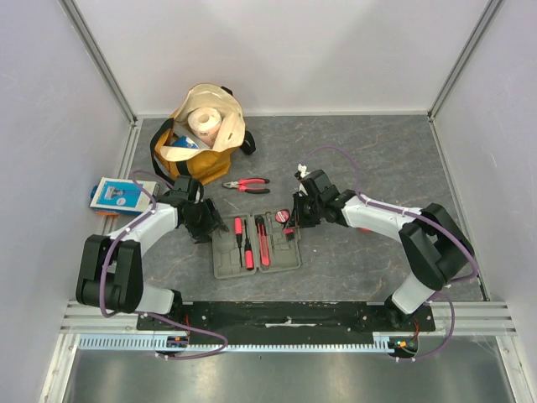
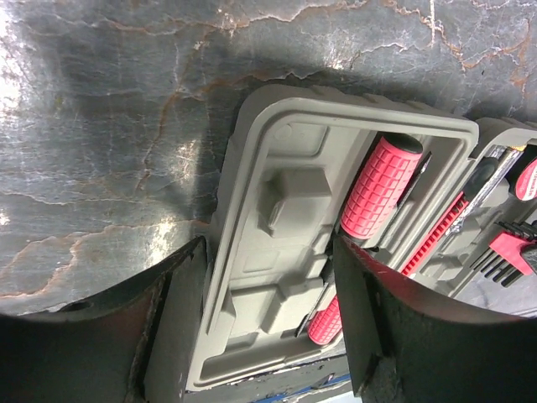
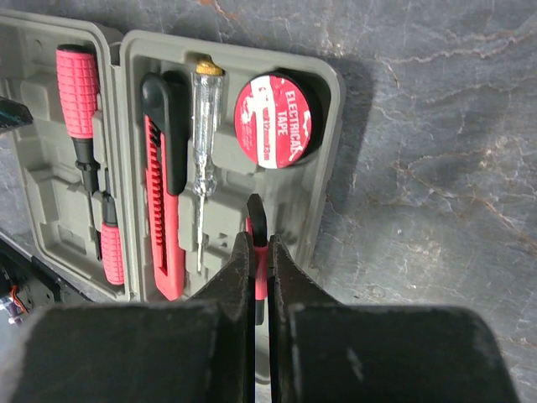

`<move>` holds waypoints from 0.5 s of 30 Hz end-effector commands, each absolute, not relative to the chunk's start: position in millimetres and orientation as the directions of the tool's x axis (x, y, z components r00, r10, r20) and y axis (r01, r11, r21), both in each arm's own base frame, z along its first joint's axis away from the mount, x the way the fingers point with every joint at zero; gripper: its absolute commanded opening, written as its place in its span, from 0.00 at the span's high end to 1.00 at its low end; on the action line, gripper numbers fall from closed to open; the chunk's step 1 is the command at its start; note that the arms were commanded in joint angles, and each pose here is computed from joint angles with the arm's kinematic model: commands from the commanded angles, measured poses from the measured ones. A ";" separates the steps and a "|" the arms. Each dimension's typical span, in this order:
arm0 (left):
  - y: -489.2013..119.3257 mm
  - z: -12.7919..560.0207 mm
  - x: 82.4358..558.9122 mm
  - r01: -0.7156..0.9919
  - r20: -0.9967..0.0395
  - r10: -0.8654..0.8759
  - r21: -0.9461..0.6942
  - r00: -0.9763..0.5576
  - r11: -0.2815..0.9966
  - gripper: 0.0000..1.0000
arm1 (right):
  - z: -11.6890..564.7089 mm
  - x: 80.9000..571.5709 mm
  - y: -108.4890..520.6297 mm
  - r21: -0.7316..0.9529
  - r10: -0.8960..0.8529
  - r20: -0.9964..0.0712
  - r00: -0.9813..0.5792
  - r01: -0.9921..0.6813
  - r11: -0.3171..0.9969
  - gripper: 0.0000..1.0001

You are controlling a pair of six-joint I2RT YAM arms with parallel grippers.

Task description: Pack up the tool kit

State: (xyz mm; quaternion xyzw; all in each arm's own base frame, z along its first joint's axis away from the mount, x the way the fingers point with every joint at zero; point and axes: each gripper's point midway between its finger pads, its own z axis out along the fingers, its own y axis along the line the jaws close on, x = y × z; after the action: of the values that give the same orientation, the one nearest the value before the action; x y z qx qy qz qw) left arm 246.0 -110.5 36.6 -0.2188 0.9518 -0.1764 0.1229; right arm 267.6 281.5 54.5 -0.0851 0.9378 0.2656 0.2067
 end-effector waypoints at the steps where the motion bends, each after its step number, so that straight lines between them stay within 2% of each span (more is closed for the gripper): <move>1: -116.1 38.1 254.7 -0.387 -0.145 -0.486 -0.434 -0.862 0.814 0.33 | 58.4 280.9 292.1 0.475 -0.034 -0.497 -0.867 -0.305 0.826 1.00; 6: -120.7 34.3 253.6 -0.406 -0.106 -0.498 -0.449 -0.861 0.796 0.35 | 53.8 278.8 294.0 0.488 -0.033 -0.488 -0.872 -0.304 0.818 1.00; 15: -127.2 26.9 250.8 -0.449 -0.034 -0.526 -0.475 -0.850 0.756 0.46 | 40.3 274.1 288.5 0.473 -0.038 -0.473 -0.880 -0.290 0.832 1.00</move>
State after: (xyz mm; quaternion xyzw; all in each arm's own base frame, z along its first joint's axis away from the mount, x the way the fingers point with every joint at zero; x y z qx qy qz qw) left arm 247.4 -117.1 24.3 -0.2420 0.9450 -0.2000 0.0918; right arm 272.8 284.5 41.4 -0.0849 0.9341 0.2702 0.2175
